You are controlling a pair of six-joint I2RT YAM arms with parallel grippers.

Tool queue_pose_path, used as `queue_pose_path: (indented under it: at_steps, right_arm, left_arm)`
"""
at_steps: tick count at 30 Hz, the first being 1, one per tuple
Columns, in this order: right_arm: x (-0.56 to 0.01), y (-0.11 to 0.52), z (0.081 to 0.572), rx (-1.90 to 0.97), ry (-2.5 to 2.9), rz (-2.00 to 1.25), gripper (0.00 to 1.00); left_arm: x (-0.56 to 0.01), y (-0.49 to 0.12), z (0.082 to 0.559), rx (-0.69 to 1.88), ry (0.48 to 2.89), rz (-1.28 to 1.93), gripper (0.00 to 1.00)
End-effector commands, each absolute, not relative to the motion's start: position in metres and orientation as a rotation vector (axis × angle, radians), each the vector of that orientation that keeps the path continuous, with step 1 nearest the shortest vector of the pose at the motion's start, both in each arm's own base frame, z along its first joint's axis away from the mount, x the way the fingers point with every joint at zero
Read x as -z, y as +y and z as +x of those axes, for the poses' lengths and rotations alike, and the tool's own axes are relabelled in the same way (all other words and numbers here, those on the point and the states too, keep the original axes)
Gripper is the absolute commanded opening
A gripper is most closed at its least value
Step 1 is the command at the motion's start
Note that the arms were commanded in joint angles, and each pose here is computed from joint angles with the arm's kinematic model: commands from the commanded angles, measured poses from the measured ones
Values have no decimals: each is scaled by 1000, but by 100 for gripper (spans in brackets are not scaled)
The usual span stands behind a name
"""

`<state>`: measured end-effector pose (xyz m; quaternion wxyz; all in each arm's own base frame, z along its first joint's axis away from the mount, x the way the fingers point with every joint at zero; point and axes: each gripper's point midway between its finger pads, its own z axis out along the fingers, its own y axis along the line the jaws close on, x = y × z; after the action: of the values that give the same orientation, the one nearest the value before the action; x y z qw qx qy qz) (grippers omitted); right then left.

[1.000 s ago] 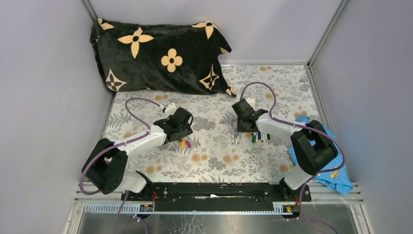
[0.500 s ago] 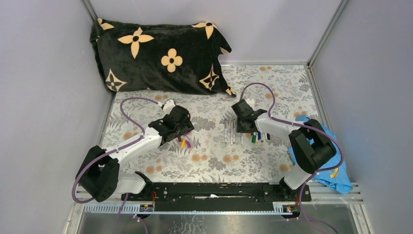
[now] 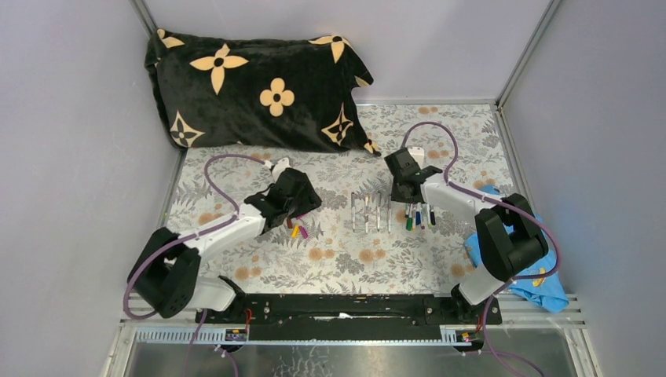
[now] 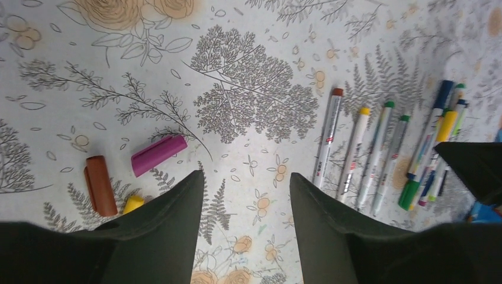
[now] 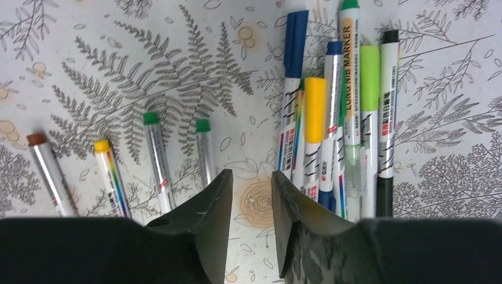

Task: Open the pen caps

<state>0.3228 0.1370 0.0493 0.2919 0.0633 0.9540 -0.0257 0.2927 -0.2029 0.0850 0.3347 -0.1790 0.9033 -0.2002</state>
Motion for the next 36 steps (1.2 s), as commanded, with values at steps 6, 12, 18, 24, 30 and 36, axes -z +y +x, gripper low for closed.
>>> queue_pose_path:
  at_steps: [6, 12, 18, 24, 30, 36]
  right_arm:
    - [-61, 121, 348, 124, 2498, 221, 37]
    - [-57, 112, 351, 138, 2509, 249, 35]
    - [-50, 104, 352, 150, 2527, 265, 31]
    - [-45, 103, 355, 145, 2541, 262, 31]
    - [-40, 104, 360, 136, 2549, 253, 30]
    - [-37, 103, 363, 136, 2555, 244, 30]
  left_arm:
    - [-65, -247, 307, 541, 2427, -327, 41]
    - [-50, -262, 311, 490, 2484, -242, 33]
    - [-35, -276, 311, 471, 2527, -187, 29]
    - [-27, -291, 311, 469, 2546, -148, 28]
    - [-23, -307, 313, 485, 2552, -116, 28]
    - [-19, -320, 312, 502, 2562, -95, 28]
